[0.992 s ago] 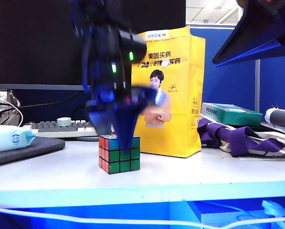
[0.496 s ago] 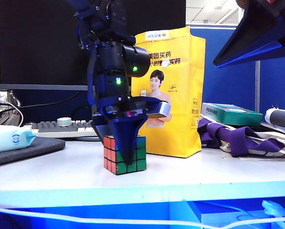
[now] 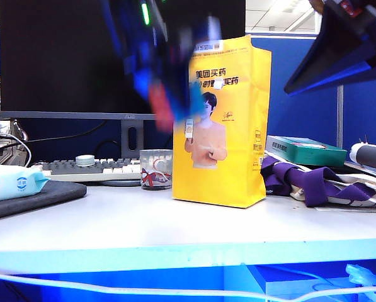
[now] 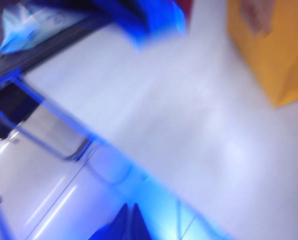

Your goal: Pick up the Rubik's Cube and throw it into the yellow paper bag.

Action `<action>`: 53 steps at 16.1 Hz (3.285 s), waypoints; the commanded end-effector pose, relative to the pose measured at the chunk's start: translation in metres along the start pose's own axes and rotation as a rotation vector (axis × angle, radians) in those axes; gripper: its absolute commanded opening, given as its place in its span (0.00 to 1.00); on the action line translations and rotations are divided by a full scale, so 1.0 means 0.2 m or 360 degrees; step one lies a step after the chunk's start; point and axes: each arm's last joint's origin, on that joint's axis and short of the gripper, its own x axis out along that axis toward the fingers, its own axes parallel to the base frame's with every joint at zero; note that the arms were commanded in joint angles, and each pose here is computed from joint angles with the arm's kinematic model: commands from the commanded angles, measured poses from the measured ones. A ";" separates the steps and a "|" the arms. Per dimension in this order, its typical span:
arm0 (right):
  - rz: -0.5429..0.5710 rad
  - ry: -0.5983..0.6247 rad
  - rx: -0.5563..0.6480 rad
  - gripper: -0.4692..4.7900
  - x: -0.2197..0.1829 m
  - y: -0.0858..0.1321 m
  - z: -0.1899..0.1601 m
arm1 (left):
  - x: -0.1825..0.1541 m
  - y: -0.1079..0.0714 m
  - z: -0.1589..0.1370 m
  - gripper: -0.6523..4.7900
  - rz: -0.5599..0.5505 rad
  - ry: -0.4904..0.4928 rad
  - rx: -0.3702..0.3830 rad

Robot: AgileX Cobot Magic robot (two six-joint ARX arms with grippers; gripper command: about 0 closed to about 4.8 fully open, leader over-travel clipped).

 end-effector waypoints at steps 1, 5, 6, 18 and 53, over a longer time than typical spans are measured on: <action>-0.0013 -0.0311 -0.0163 0.08 -0.02 0.01 0.12 | -0.29 -0.01 0.05 0.11 0.0142 -0.0327 0.0061; -0.0065 -0.0611 -0.0293 0.08 -0.09 0.05 0.28 | -0.45 -0.02 0.08 0.11 0.0196 -0.0587 0.0231; -0.0104 -0.0709 -0.0329 0.08 -0.13 0.06 0.35 | -0.46 -0.02 0.11 0.11 0.0066 -0.0740 0.0334; -0.0086 -0.0912 -0.0433 0.08 -0.18 0.10 0.64 | -0.30 0.38 0.22 0.11 -0.0048 -0.1582 0.0076; -0.0461 -0.0856 -0.0475 0.08 -0.29 0.12 0.62 | -1.21 0.04 -0.28 0.93 0.0624 -0.0963 -0.0078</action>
